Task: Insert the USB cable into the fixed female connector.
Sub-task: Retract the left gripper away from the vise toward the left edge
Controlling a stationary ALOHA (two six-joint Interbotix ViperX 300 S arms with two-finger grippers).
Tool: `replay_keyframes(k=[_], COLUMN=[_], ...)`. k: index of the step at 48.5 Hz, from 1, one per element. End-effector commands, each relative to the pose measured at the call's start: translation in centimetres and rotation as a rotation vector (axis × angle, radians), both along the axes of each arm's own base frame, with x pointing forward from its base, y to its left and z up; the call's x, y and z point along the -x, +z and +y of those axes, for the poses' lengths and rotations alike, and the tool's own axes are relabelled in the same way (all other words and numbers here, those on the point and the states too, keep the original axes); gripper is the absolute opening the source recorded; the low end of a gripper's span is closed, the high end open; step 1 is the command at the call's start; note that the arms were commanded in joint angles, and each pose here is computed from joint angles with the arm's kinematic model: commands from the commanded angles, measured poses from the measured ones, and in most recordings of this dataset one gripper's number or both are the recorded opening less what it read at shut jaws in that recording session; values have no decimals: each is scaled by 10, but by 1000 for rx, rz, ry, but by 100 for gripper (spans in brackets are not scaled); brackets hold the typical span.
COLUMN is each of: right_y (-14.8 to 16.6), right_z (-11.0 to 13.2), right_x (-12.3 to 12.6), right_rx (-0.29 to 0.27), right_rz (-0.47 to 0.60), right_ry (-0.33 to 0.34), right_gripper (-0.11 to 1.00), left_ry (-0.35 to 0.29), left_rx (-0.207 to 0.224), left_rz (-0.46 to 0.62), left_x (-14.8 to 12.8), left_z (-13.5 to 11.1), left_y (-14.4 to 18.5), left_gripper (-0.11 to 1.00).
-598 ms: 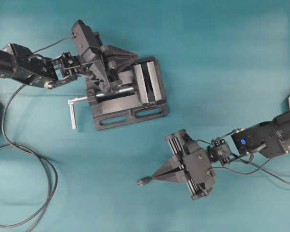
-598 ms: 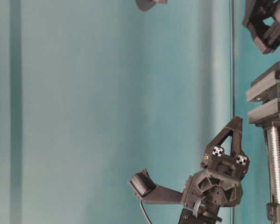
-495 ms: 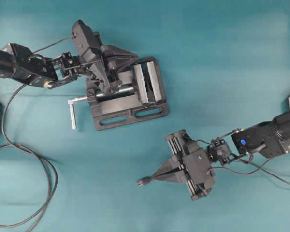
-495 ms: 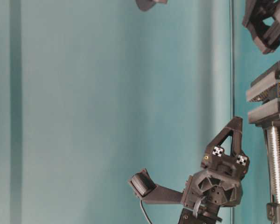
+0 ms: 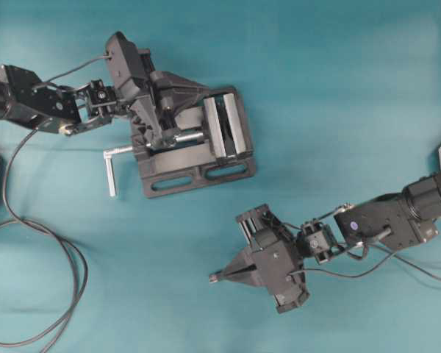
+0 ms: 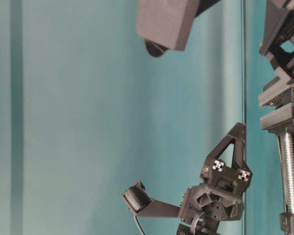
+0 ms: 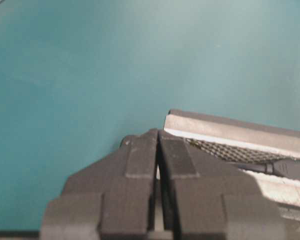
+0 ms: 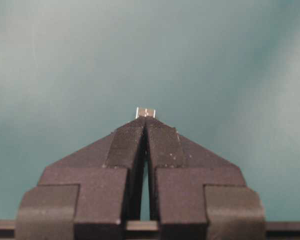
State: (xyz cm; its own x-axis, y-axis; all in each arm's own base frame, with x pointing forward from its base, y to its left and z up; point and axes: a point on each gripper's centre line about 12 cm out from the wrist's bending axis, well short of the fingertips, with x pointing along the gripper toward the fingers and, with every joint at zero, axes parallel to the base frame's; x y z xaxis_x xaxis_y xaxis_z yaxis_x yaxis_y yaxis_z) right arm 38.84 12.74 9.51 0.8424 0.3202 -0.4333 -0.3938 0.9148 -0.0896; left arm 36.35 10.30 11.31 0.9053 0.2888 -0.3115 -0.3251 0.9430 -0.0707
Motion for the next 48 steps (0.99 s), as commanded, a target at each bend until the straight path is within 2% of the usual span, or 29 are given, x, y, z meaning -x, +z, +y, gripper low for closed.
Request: replay_keyframes(k=[1, 10, 14, 21, 26, 34, 36, 40, 48], right_y=[9, -1, -4, -7, -7, -8, -10, -13, -20], right_z=[2, 1, 1, 1, 0, -1, -1, -3, -2], right_x=[-2, -1, -2, -4, -6, -7, -8, -10, -16], right_rx=[-23, -71, -99, -126, -130, -141, -149, -172, -177], right_rz=[-44, -4, 5, 2, -8, -28, -34, -57, -64], right_ry=[1, -26, -38, -49, -51, -54, -59, -80, -84], right_gripper=[0, 1, 7, 38, 58, 55, 55, 54, 53], left_ry=[-17, -26, -32, -32, -32, -36, -39, -43, -58], left_rx=[-26, -32, -38, -33, -17, -4, -5, -7, -4], left_rz=[-37, -56, -78, -78, -38, -23, -27, -28, -19], left_x=[-3, -1, 1, 15, 28, 42, 44, 48, 54], left_z=[-3, -7, -10, -14, -17, -23, -24, -26, -33], left_y=[15, 23, 33, 39, 35, 39, 41, 42, 40], left_gripper=[1, 2, 4, 13, 27, 66, 72, 71, 71])
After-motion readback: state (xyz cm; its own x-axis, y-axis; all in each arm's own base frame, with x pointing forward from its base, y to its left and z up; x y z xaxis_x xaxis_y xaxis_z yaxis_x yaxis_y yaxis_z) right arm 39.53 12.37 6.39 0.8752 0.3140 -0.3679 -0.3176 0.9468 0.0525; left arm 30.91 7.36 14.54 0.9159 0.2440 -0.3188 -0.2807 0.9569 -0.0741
